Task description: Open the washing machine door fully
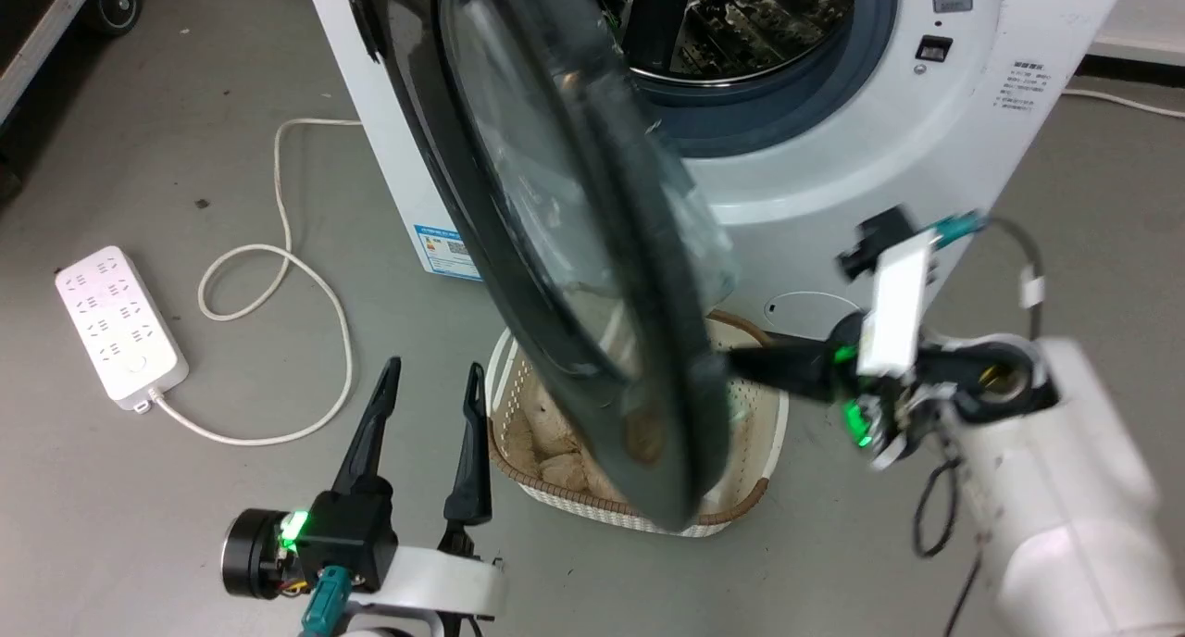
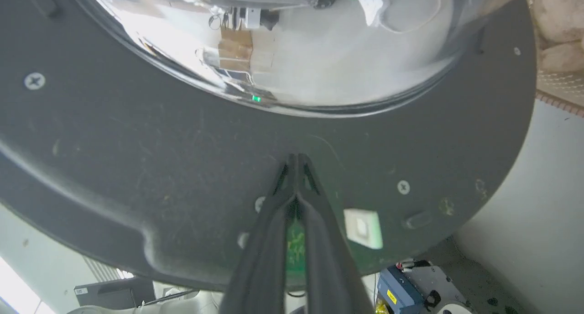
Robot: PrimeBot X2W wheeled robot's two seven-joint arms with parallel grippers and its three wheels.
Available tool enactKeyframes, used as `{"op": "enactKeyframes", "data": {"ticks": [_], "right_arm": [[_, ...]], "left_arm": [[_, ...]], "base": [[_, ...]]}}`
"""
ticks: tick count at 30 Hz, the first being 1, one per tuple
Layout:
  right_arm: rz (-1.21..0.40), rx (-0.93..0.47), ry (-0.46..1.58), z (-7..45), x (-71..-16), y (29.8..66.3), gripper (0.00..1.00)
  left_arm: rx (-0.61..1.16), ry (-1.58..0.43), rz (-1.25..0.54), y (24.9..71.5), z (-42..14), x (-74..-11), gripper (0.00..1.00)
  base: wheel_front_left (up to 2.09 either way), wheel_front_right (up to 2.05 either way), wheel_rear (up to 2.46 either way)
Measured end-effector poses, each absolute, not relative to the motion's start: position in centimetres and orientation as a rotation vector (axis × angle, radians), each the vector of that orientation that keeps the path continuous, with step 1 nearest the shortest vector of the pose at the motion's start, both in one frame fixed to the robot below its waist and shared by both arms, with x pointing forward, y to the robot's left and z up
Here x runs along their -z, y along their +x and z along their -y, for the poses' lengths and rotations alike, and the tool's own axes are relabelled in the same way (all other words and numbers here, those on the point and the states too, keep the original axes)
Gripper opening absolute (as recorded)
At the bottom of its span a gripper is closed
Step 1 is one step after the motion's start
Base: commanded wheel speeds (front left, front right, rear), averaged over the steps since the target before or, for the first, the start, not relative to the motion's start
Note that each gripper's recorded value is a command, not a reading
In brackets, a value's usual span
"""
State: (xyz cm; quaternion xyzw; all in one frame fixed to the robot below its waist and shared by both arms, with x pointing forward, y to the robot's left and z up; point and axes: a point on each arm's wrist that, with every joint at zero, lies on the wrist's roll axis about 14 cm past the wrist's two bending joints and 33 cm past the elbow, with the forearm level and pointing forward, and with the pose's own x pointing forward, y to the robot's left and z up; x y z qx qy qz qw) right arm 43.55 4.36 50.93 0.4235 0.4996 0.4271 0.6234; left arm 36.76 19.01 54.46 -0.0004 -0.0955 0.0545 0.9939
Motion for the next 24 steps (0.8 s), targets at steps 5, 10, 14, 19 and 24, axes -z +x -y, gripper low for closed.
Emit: {"op": "enactKeyframes", "data": {"ticks": [5,10,14,19,24], "right_arm": [[-1.19,-1.072,0.953,-7.1,-50.4,40.2,0.0],[-1.172,-1.091,0.954,-8.2,-50.6,39.5,0.0],[-1.112,-1.054,0.957,-7.8,-51.1,40.1,0.39],[-0.877,-0.955,0.941,-5.3,-53.6,42.5,1.0],[-0.408,-0.762,0.735,1.1,-58.7,45.8,1.0]], "left_arm": [[-0.116,-0.001,0.174,36.1,-19.3,-53.9,1.0],[-0.131,0.007,0.169,35.8,-19.8,-53.8,1.0],[-0.145,0.009,0.182,35.5,-20.3,-54.2,1.0],[-0.155,-0.012,0.186,34.7,-20.7,-54.2,1.0],[-0.144,-0.03,0.203,34.4,-20.7,-54.7,1.0]], "base": [[0.0,0.0,0.0],[0.0,0.0,0.0],[0.0,0.0,0.0],[0.0,0.0,0.0],[0.0,0.0,0.0]]}}
